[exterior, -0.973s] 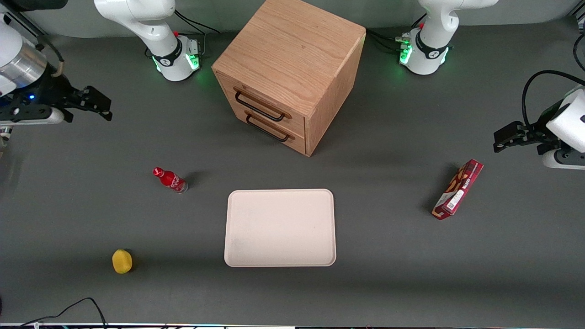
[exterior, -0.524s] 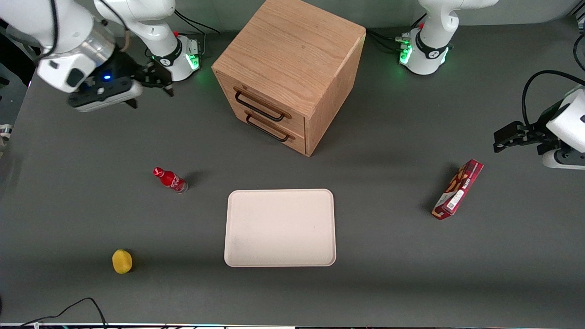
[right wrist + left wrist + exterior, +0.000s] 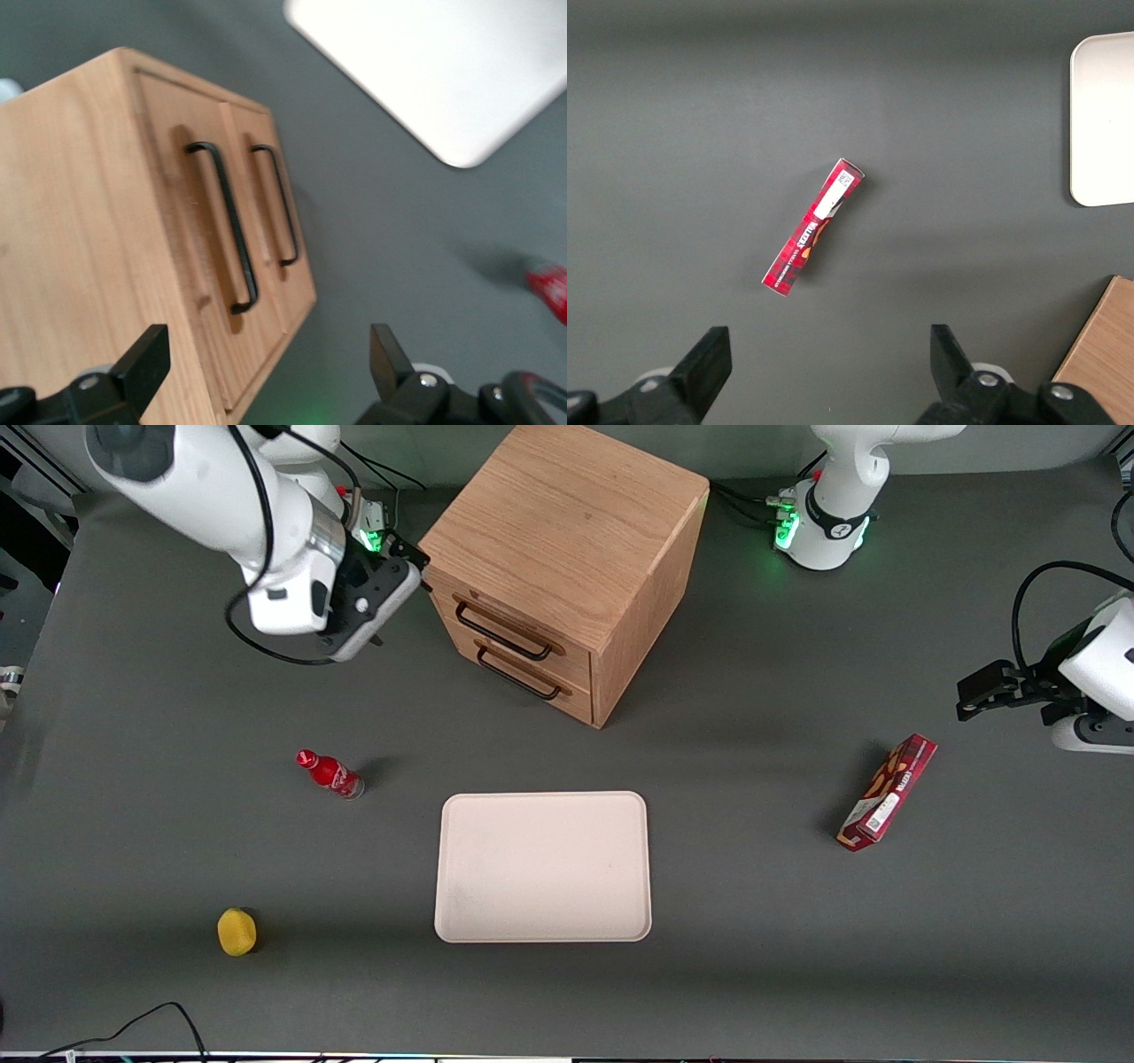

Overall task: Open upper drawer
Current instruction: 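Move the right gripper to the upper drawer's black handle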

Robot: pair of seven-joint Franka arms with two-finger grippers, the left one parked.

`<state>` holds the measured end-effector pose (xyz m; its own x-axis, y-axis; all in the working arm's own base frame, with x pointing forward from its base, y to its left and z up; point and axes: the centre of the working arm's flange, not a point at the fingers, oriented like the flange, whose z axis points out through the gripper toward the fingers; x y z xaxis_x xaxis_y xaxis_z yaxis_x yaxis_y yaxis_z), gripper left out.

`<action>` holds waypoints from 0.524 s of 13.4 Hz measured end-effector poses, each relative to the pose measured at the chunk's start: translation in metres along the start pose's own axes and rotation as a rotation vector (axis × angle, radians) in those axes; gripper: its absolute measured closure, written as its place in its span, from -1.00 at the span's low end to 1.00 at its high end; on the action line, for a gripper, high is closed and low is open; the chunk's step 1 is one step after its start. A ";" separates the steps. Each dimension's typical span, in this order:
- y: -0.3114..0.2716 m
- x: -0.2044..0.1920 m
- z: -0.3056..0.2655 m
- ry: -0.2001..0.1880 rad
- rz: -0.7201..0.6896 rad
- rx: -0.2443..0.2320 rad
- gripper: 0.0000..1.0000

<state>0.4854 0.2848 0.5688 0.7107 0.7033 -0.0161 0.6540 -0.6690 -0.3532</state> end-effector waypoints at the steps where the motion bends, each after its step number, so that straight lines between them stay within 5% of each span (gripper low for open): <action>1: 0.006 0.005 0.010 -0.012 -0.020 0.032 -1.00; 7: 0.040 0.039 0.089 -0.079 -0.020 0.190 -1.00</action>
<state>0.5162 0.3071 0.4709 0.6704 0.7379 -0.0779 0.6022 -0.6024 -0.5239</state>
